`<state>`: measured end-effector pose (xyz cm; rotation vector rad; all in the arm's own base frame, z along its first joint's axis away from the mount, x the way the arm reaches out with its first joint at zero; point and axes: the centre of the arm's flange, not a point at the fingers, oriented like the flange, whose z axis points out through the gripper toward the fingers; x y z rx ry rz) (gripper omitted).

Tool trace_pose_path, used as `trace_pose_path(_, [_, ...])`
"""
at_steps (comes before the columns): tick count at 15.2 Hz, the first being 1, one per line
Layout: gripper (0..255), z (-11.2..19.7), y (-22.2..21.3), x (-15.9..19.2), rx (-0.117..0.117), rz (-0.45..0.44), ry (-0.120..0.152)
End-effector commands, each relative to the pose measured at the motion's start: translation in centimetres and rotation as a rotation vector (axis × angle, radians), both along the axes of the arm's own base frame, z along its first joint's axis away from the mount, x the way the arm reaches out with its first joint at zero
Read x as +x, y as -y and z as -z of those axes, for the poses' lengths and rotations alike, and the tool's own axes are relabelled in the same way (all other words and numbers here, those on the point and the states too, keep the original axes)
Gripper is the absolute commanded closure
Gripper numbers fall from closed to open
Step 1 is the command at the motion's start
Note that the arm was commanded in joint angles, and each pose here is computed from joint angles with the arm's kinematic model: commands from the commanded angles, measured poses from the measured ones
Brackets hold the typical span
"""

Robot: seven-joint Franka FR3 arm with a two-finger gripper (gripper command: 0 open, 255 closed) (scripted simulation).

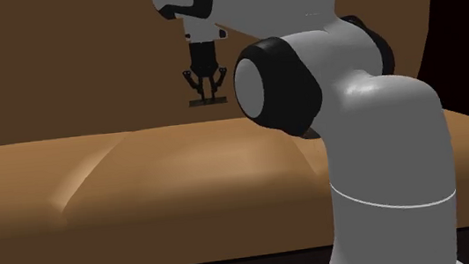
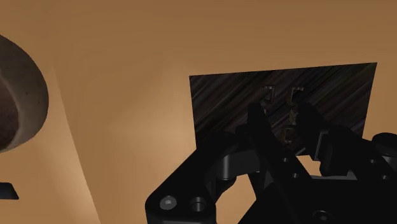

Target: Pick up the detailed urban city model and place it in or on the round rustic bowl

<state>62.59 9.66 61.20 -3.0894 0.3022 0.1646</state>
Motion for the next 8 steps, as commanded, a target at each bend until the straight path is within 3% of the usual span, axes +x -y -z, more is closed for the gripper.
trace_pose_path(1, [255, -0.1, 2.6, -0.5, 0.000, -0.001, 0.000])
trace_pose_path(8, [255, -0.5, 11.7, -2.1, 0.000, -0.001, 0.000])
